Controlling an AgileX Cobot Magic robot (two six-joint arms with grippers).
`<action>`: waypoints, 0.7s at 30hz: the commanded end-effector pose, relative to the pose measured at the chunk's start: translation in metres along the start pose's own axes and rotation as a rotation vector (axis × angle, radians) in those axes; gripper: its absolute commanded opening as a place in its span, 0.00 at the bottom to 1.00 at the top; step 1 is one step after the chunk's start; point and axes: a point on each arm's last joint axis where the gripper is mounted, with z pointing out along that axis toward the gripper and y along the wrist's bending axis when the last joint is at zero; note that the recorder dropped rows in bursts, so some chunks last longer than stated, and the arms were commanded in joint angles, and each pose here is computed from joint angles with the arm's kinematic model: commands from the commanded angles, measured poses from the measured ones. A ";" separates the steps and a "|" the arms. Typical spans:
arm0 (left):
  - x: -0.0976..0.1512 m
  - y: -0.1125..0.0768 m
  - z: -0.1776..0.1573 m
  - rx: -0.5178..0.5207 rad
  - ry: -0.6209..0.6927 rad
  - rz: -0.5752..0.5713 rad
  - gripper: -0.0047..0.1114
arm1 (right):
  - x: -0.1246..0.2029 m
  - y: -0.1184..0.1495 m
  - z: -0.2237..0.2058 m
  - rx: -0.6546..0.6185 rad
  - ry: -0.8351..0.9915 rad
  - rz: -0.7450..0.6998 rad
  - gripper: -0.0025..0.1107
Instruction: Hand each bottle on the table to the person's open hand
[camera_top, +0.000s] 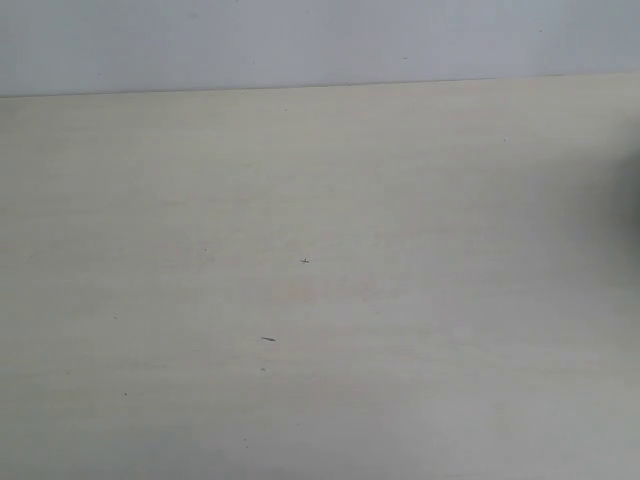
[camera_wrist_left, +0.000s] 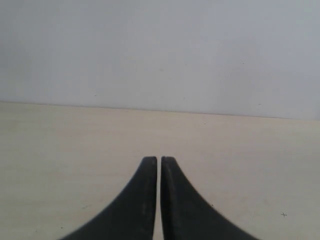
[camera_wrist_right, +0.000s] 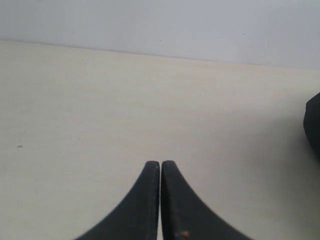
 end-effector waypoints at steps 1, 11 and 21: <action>0.001 0.000 0.000 -0.003 -0.005 -0.003 0.09 | -0.001 0.001 -0.001 -0.008 -0.023 0.000 0.03; 0.001 0.000 0.000 -0.003 -0.005 -0.001 0.09 | -0.001 0.001 -0.001 -0.008 -0.023 0.000 0.03; 0.001 0.000 0.000 -0.003 -0.005 -0.001 0.09 | 0.000 -0.018 -0.022 0.261 -0.169 0.143 0.03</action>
